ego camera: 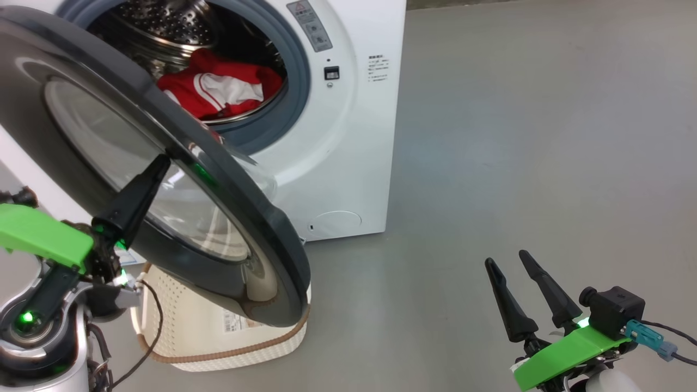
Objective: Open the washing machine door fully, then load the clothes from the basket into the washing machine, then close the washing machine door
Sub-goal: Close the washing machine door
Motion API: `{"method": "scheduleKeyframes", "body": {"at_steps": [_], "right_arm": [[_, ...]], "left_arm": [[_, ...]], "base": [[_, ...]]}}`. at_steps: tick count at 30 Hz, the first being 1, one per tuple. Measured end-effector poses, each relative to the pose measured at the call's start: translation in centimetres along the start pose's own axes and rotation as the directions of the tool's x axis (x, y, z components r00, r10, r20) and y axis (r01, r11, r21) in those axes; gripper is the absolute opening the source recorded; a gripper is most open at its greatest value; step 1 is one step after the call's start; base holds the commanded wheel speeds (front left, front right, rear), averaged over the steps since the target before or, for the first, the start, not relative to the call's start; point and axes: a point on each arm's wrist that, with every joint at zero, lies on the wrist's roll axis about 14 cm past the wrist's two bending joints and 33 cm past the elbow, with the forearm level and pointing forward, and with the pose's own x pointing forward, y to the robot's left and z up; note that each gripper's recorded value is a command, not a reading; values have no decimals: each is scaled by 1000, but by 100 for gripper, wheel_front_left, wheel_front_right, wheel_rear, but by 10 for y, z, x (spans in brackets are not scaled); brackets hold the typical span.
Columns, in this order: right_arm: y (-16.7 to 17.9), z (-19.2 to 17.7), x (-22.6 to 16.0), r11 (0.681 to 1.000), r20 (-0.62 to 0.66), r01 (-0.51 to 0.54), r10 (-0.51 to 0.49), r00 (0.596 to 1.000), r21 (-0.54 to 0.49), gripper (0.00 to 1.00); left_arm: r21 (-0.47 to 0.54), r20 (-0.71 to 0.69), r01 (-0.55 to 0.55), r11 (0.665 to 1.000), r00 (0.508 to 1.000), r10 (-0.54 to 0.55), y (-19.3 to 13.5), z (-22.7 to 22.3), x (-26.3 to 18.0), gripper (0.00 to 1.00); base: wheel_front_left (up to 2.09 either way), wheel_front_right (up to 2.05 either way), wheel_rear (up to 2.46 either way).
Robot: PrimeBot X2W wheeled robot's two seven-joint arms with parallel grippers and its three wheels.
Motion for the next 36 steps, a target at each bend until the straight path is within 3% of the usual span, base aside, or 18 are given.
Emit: {"method": "scheduleKeyframes", "body": {"at_steps": [5,8,11,13,14,21,25,36], "right_arm": [[6,0,3,1000,2,-19,19,1000,2,100],[10,0,5,1000,2,-30,30,1000,3,100],[13,0,7,999,2,-40,40,999,4,100],[15,0,8,999,3,-46,46,999,4,100],[16,0,8,999,4,-49,49,999,4,100],[21,1,11,998,6,-67,67,998,4,100],[20,1,11,998,4,-67,67,998,2,100],[10,-1,9,999,-3,-42,42,999,-6,100]], "left_arm": [[34,24,5,999,1000,-6,-3,5,-7,0],[130,57,2,992,998,-9,-5,12,-12,0],[195,87,-13,981,996,-4,-4,18,-17,42],[228,103,-11,974,995,-13,-5,20,-20,95],[241,110,-14,970,994,-13,-4,20,-22,100],[370,192,-27,929,980,-48,-5,32,-36,100],[414,237,-72,907,971,-31,11,32,-44,100],[597,429,-268,756,903,-19,52,42,-63,100]], "base": [[0,0,0],[0,0,0],[0,0,0],[0,0,0],[0,0,0],[0,0,0],[0,0,0],[0,0,0]]}}
